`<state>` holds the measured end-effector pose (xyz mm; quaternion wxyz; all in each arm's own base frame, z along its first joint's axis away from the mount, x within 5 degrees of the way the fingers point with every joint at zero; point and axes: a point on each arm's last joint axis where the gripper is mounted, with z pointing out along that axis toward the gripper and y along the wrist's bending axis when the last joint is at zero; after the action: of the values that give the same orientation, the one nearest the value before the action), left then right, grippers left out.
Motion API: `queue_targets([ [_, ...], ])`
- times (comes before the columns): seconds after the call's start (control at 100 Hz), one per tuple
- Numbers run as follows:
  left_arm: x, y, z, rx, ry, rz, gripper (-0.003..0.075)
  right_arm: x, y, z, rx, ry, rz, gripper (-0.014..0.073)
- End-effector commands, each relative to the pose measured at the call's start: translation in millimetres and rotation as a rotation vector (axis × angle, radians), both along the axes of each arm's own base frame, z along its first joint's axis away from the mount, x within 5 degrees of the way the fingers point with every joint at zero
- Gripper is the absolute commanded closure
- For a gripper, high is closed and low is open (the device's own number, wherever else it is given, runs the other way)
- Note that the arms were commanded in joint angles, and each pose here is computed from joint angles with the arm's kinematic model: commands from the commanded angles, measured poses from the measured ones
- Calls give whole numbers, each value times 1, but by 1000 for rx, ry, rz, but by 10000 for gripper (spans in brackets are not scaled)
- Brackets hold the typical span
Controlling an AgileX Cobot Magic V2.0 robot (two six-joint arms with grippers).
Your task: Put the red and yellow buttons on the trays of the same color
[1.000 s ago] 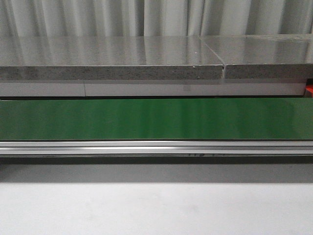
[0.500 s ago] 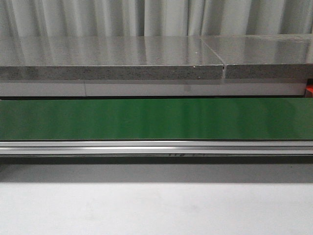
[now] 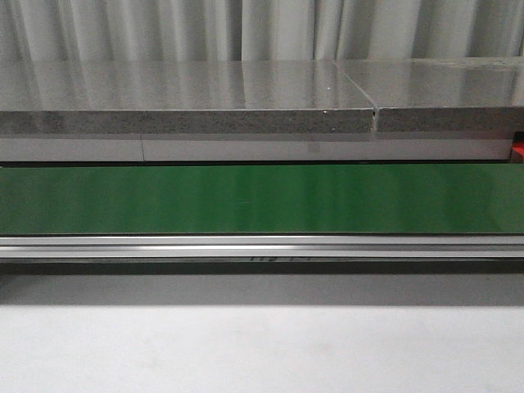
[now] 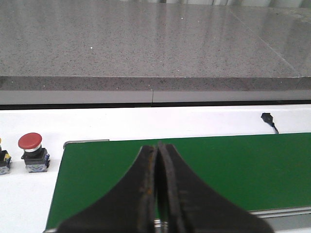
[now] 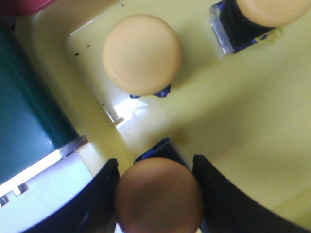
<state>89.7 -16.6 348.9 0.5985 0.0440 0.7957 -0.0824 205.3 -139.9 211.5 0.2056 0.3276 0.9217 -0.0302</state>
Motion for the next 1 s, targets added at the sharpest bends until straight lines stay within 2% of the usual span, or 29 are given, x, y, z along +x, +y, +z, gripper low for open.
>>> queue_targets([
  [0.0, 0, 1, 15, -29, -93, 14, 739, 5, -7, 8, -51, -58, -10, 379],
  [0.21, 0, 1, 15, -29, -93, 14, 739, 8, -11, -3, -41, -19, -1, 378],
  [0.28, 0, 1, 15, -29, -93, 14, 739, 8, -10, -4, -36, -13, -1, 354],
  [0.35, 0, 1, 15, -29, -93, 14, 739, 8, -10, -4, -36, -12, 0, 278],
  [0.5, 0, 1, 15, -29, -93, 14, 739, 9, -8, -4, -30, -16, 3, 35],
  [0.57, 0, 1, 15, -29, -93, 14, 739, 11, -6, -3, -28, -18, 10, -18],
  [0.75, 0, 1, 15, -29, -93, 14, 739, 10, 0, 10, -58, -63, 29, -20],
  [0.99, 0, 1, 15, -29, -93, 14, 739, -1, 24, 54, -154, -214, 84, -20],
])
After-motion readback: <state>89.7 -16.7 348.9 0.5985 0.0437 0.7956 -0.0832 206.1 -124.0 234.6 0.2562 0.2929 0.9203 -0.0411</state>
